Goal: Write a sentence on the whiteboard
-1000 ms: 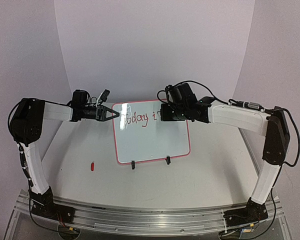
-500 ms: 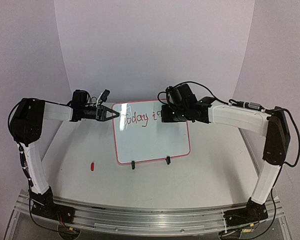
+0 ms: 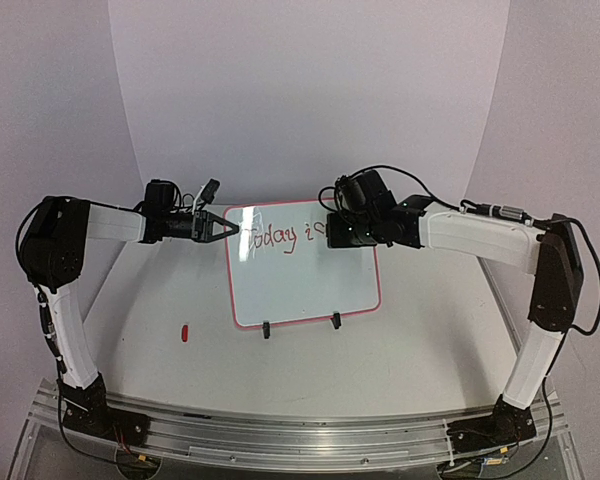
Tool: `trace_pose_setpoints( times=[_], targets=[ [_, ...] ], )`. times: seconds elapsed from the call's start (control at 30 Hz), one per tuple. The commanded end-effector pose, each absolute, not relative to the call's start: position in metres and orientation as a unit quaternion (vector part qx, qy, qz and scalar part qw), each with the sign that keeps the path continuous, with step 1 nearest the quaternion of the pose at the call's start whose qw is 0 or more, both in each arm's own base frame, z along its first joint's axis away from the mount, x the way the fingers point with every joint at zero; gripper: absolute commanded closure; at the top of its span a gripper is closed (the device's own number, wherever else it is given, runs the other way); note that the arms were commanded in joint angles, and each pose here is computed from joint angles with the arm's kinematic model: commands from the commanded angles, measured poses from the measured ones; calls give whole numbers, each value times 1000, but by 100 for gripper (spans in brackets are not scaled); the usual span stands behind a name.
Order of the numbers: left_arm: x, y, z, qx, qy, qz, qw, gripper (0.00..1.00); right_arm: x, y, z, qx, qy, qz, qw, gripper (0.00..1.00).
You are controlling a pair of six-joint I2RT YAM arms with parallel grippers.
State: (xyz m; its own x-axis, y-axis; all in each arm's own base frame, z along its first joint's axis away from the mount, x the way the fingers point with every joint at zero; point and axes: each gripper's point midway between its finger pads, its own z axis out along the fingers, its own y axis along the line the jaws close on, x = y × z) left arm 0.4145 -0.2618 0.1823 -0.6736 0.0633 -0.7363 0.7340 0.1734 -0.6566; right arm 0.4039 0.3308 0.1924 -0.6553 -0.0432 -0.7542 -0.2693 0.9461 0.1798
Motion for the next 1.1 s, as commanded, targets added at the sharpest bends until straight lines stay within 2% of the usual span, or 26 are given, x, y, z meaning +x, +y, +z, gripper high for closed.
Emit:
trace_pose_setpoints(
  times=[0.0, 1.07],
  targets=[
    [425, -265, 164, 299, 719, -538, 323, 100, 400, 322, 179, -84, 912, 128, 381, 100],
    [426, -265, 163, 298, 720, -537, 323, 100, 409, 339, 185, -94, 907, 148, 382, 100]
  ],
)
